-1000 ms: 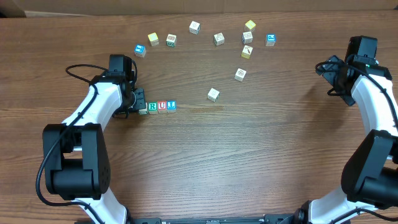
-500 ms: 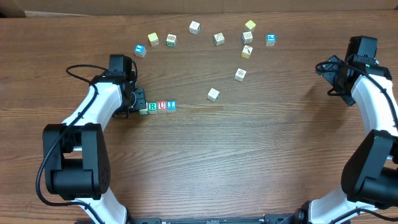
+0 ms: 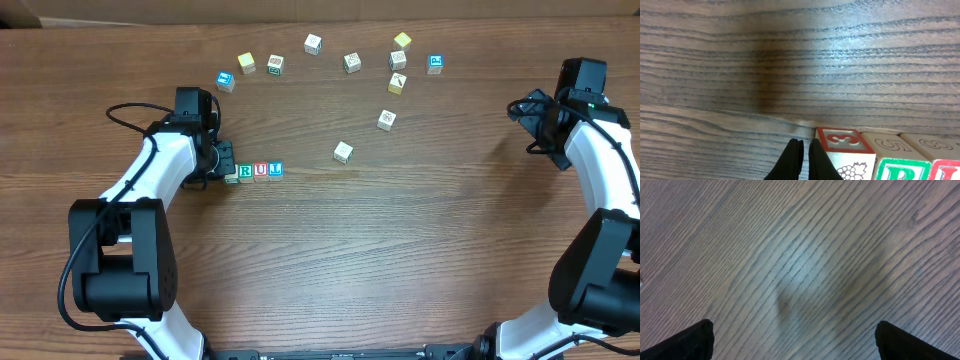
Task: Form a horizontal line
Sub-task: 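Push the grape block right with the left gripper against R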
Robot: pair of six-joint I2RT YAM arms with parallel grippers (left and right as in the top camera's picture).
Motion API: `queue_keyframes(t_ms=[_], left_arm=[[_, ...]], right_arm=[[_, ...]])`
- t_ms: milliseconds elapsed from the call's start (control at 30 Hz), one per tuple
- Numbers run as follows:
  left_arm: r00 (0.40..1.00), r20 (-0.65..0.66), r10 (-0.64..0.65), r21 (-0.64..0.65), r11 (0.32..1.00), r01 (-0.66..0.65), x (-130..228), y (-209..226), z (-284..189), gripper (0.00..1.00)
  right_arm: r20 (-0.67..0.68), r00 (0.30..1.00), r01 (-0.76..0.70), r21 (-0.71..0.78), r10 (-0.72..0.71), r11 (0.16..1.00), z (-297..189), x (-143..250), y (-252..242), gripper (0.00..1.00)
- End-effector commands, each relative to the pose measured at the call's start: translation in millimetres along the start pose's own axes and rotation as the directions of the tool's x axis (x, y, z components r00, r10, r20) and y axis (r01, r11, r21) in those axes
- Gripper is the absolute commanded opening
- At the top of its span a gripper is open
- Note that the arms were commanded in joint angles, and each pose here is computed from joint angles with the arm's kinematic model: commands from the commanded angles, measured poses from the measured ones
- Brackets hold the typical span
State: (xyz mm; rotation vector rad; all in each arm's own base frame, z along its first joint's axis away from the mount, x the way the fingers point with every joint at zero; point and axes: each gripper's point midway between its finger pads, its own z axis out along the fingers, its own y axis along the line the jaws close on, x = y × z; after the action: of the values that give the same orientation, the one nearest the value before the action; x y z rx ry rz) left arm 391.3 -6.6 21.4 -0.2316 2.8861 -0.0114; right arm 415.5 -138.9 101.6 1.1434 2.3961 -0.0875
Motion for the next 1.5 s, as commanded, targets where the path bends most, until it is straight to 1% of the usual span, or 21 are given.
queue_keyframes(t_ms=[0,767,933,1133,1233,1467], left_arm=[[1.0,-0.012,0.016,0.013,1.0,-0.016,3.5,-0.8,3.1,0.04],[1.0,-0.017,0.016,0.016,1.0,-0.015,4.9,-1.2,2.9,0.05],[1.0,-0.019,0.016,0.042,0.999,-0.015,5.2,-5.7,2.8,0.04],[1.0,-0.017,0.019,0.04,0.999,-0.019,4.7,-5.2,2.8,0.04],[1.0,-0.015,0.019,0.026,0.999,-0.019,4.4,-2.7,2.9,0.05],[1.0,-0.003,0.018,-0.054,0.998,-0.018,2.0,10.9,2.8,0.04]], right_arm=[[0.032,1.0,0.001,-0.008,-0.001,1.0,-8.4,-8.9,2.4,1.0],[0.032,1.0,0.001,-0.008,-0.001,1.0,-8.4,-8.9,2.4,1.0],[0.031,1.0,0.001,-0.008,-0.001,1.0,-8.4,-8.9,2.4,1.0],[0.032,1.0,0.001,-0.008,-0.001,1.0,-8.4,-8.9,2.4,1.0],[0.031,1.0,0.001,-0.008,-0.001,1.0,-8.4,-8.9,2.4,1.0],[0.031,1.0,0.001,-0.008,-0.001,1.0,-8.4,-8.9,2.4,1.0]])
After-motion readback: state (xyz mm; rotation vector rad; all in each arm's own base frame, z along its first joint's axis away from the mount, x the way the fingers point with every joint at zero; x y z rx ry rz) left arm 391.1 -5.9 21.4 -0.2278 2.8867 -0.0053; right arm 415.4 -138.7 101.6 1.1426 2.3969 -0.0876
